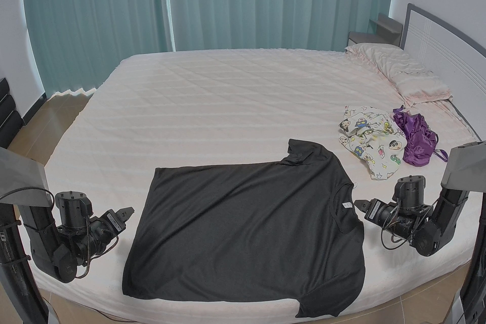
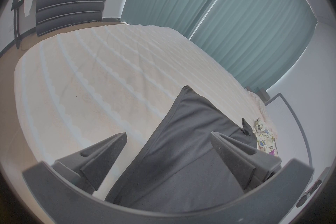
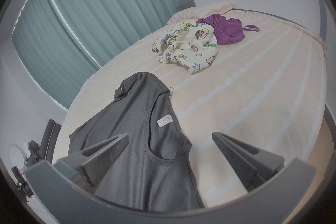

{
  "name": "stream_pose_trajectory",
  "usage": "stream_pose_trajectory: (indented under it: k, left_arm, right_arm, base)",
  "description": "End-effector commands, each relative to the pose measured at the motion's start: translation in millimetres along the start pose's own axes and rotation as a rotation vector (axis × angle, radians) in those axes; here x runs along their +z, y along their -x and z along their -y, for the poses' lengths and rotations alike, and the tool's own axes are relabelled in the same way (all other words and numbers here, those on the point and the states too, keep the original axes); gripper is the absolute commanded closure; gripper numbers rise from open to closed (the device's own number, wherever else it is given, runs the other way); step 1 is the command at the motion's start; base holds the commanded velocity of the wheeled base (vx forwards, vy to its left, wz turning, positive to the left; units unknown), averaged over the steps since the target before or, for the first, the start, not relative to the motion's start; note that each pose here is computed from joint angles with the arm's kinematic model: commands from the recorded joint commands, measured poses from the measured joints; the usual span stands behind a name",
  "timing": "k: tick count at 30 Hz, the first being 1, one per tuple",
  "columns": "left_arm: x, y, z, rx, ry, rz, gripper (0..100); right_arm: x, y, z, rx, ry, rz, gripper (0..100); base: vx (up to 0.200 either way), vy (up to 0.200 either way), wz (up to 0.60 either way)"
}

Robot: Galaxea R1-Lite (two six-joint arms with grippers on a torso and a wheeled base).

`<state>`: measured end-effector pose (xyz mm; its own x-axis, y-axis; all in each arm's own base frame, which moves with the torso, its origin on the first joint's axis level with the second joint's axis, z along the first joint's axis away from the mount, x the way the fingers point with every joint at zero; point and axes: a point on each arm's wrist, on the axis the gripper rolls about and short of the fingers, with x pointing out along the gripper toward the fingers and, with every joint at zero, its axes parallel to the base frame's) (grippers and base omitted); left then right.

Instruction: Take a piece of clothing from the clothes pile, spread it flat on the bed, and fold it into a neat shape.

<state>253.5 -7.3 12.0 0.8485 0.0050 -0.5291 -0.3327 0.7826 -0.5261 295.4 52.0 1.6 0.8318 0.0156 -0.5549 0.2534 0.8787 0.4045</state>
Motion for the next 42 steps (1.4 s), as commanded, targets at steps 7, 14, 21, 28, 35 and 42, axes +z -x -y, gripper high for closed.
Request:
stream_pose_trajectory:
  k: [7, 14, 21, 28, 35, 42]
  left_arm:
    - [-4.1, -5.7, -2.9, 0.001, 0.014, -0.002, 0]
    - [-5.3, -5.8, -3.8, 0.002, 0.013, -0.009, 0]
    - [-8.6, -10.4, -6.4, 0.016, 0.013, -0.021, 0]
    - [-8.9, -11.1, -6.7, 0.017, 0.013, -0.023, 0]
    - [12.4, -32.4, 10.3, -0.048, 0.009, 0.081, 0]
    - [23.1, -91.2, 24.0, -0.061, 0.007, 0.088, 0]
  right_arm:
    - [-4.2, 1.0, -0.6, 0.0, -0.026, -0.014, 0]
    - [-4.4, 2.3, -0.3, 0.0, -0.026, -0.014, 0]
    - [-6.6, 2.5, 0.2, -0.003, -0.023, -0.023, 0]
    - [-10.0, 3.8, -2.8, 0.006, -0.013, -0.034, 0]
    - [-10.7, 3.8, -4.0, 0.009, -0.01, -0.037, 0]
    - [-12.6, 4.2, -5.4, 0.012, -0.006, -0.043, 0]
  base:
    - [0.0, 0.0, 0.0]
    - [0.086, 0.0, 0.0]
    - [0.171, 0.0, 0.0]
    - [0.0, 0.0, 0.0]
    - [0.0, 0.0, 0.0]
    - [0.0, 0.0, 0.0]
